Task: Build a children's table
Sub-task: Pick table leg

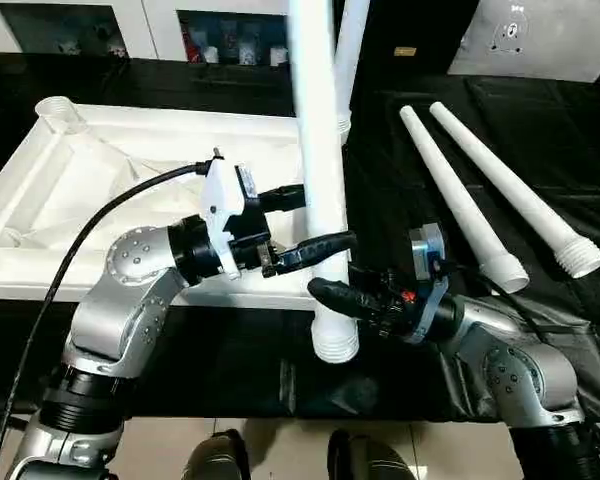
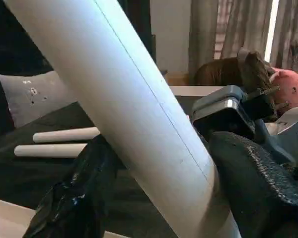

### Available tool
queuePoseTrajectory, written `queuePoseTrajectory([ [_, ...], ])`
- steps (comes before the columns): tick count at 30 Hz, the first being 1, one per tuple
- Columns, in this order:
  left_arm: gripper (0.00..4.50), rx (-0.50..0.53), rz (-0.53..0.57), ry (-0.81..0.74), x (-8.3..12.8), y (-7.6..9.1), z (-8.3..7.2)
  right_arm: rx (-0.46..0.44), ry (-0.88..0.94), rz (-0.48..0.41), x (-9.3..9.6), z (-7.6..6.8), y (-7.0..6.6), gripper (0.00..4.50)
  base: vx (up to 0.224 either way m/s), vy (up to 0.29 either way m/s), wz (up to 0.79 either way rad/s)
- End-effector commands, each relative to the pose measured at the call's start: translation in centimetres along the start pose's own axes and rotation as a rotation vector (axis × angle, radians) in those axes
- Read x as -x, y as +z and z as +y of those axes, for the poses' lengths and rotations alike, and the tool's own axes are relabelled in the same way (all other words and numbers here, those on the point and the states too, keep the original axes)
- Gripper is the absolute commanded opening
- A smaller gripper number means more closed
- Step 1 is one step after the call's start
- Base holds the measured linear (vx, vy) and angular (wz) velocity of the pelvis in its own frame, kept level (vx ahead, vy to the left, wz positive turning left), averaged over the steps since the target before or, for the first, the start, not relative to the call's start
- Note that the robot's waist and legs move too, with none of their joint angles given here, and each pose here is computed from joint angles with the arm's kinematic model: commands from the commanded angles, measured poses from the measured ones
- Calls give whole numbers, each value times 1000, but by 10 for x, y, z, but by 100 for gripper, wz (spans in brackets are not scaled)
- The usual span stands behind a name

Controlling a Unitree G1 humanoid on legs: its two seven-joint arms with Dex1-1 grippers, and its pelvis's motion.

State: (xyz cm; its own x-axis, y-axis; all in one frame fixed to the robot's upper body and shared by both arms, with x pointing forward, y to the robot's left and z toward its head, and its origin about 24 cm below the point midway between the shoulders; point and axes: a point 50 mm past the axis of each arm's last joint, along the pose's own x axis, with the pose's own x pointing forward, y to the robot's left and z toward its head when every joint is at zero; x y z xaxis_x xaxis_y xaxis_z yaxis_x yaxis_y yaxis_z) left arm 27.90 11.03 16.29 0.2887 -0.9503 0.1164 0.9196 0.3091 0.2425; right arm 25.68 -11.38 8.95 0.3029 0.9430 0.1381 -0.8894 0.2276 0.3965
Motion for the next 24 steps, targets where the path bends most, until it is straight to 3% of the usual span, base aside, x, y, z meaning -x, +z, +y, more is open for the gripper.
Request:
queuePoseTrajectory([
  [1,284,-44,33,9,7,0,1,-7,-46,-37,9,-6,4,188,0,0,0],
  [10,258,77,-22,27,5,1,1,11,-57,-41,10,-8,8,188,0,0,0],
  [14,245,207,-10,-15,2,-2,-7,23,-62,-41,10,-10,9,188,0,0,0],
  [19,224,213,19,-28,-2,-7,-10,35,-62,-39,9,-11,11,188,0,0,0],
  [24,215,349,-16,24,-5,-5,-6,43,-59,-38,8,-11,12,188,0,0,0],
])
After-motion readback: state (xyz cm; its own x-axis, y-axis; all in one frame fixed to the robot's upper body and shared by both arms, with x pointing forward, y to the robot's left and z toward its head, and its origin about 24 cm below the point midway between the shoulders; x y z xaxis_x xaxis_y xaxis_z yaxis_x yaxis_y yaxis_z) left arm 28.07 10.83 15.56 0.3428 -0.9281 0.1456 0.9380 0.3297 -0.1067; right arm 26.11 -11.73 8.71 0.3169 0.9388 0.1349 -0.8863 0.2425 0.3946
